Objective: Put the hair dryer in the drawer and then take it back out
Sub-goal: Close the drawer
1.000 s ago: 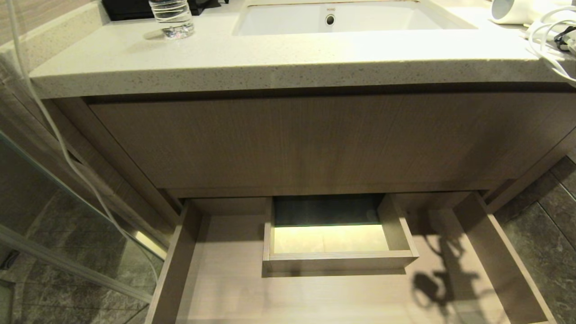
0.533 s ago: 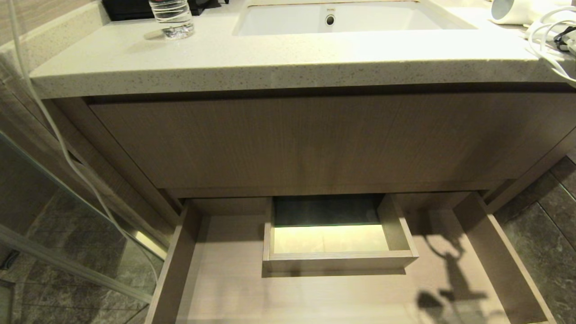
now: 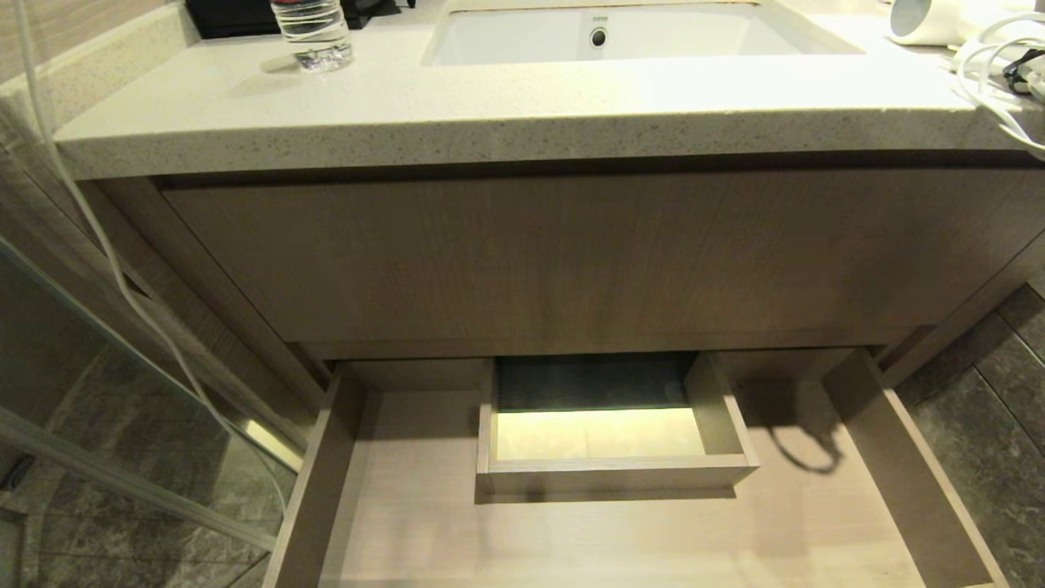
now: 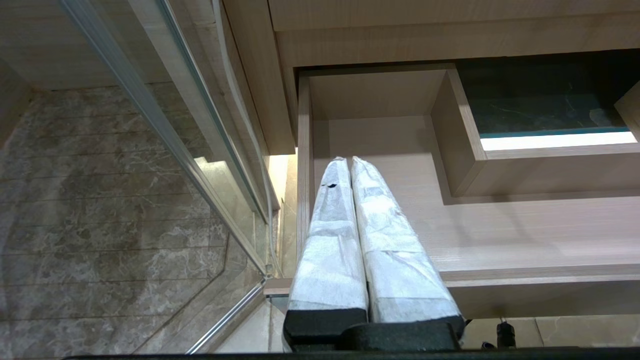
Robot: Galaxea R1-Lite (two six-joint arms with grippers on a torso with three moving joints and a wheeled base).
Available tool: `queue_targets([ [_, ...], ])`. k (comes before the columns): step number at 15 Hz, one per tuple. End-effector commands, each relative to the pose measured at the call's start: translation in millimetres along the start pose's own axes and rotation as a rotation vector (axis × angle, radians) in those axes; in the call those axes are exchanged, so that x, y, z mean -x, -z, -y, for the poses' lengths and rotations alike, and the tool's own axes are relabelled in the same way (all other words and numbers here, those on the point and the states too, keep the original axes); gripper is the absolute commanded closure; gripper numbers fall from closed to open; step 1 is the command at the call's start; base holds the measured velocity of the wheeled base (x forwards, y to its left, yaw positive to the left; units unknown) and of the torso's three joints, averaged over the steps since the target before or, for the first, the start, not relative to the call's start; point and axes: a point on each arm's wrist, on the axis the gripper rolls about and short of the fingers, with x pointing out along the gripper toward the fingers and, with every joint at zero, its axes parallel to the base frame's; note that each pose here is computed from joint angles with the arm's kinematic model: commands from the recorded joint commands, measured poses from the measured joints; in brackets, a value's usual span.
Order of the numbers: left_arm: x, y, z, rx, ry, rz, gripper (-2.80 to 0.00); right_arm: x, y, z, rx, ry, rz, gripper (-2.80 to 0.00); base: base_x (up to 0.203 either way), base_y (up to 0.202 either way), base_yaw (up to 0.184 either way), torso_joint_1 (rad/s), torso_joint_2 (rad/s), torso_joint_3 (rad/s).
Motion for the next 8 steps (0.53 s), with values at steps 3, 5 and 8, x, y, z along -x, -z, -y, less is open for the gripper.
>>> queue_targets([
  [3,0.0,0.0,0.0,0.0,0.0,0.0,0.0,47.9,48.0,-51.9,0.124,-0.119,-0.53,0.0,0.0,0.0,0.0,0.0,0.0,0.0],
  [5,0.0,0.0,0.0,0.0,0.0,0.0,0.0,36.9,59.7,-73.3,0.1,-0.31,-0.707,0.0,0.0,0.0,0.0,0.0,0.0,0.0],
  [8,0.0,0.0,0.0,0.0,0.0,0.0,0.0,11.5,69.3,-95.5,-0.024,-0.508,-0.931,0.0,0.0,0.0,0.0,0.0,0.0,0.0],
])
